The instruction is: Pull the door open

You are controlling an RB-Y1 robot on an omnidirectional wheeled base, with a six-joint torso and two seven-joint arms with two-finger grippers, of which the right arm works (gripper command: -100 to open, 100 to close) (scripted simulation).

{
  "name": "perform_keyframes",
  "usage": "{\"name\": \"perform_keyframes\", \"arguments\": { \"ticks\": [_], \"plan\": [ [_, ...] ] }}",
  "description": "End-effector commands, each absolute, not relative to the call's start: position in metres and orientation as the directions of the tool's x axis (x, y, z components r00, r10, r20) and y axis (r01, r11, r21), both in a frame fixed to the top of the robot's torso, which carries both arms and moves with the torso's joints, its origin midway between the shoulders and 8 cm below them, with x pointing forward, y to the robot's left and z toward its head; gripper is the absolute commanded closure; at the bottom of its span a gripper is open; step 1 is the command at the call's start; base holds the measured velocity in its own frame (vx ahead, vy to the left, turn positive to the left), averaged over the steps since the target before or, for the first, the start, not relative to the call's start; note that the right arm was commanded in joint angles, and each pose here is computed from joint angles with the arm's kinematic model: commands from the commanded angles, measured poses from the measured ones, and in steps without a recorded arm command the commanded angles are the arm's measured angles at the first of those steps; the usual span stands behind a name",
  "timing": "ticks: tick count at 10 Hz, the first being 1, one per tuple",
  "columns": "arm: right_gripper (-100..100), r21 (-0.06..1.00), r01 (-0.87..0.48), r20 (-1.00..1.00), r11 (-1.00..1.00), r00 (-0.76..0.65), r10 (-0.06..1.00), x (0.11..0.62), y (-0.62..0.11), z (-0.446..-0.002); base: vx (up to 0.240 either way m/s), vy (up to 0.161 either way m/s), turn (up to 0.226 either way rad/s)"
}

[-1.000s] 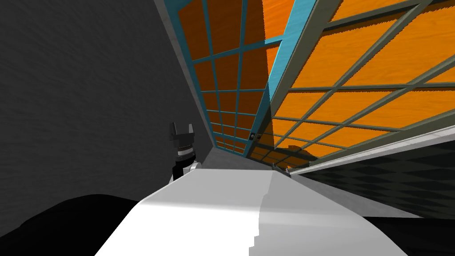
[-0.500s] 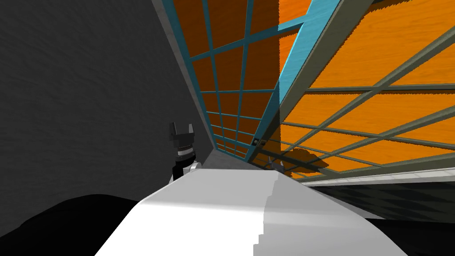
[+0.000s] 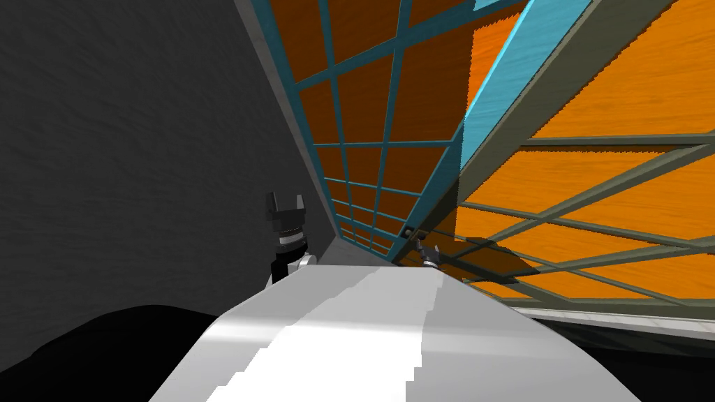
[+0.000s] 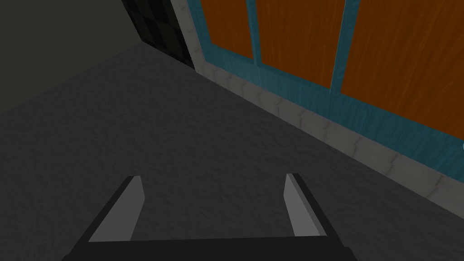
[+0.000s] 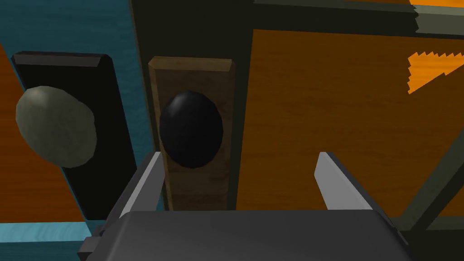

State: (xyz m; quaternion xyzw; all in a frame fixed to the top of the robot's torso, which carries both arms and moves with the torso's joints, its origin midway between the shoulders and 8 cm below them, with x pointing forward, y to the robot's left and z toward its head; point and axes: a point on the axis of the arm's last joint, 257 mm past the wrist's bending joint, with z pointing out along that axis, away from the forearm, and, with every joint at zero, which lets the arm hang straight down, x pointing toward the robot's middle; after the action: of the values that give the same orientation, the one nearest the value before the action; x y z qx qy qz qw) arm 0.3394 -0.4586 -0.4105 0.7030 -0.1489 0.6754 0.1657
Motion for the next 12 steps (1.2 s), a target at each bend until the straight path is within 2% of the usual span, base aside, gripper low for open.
{"name": "perform_keyframes", "arguments": {
  "ticks": [1, 2, 3, 8, 9, 12],
  "plan": [
    [-100, 0.015, -0.416, 1.0, -0.909, 0.012, 0.011, 0.356, -0.449, -0.399, 0.145, -0.014, 0.11],
    [-100, 0.021, -0.424, 1.0, -0.906, 0.025, 0.011, 0.349, -0.45, -0.405, 0.074, -0.008, 0.036],
    [100, 0.021, -0.424, 1.0, -0.906, 0.025, 0.011, 0.349, -0.45, -0.405, -0.013, 0.002, -0.031],
    [100, 0.021, -0.424, 1.0, -0.906, 0.025, 0.011, 0.349, -0.45, -0.405, -0.011, 0.004, 0.005],
    [100, 0.038, -0.438, 0.998, -0.898, 0.064, 0.011, 0.332, -0.456, -0.417, -0.102, 0.029, -0.021],
    [100, 0.048, -0.447, 0.997, -0.893, 0.082, 0.013, 0.323, -0.461, -0.423, -0.109, 0.026, -0.016]
  ]
}}
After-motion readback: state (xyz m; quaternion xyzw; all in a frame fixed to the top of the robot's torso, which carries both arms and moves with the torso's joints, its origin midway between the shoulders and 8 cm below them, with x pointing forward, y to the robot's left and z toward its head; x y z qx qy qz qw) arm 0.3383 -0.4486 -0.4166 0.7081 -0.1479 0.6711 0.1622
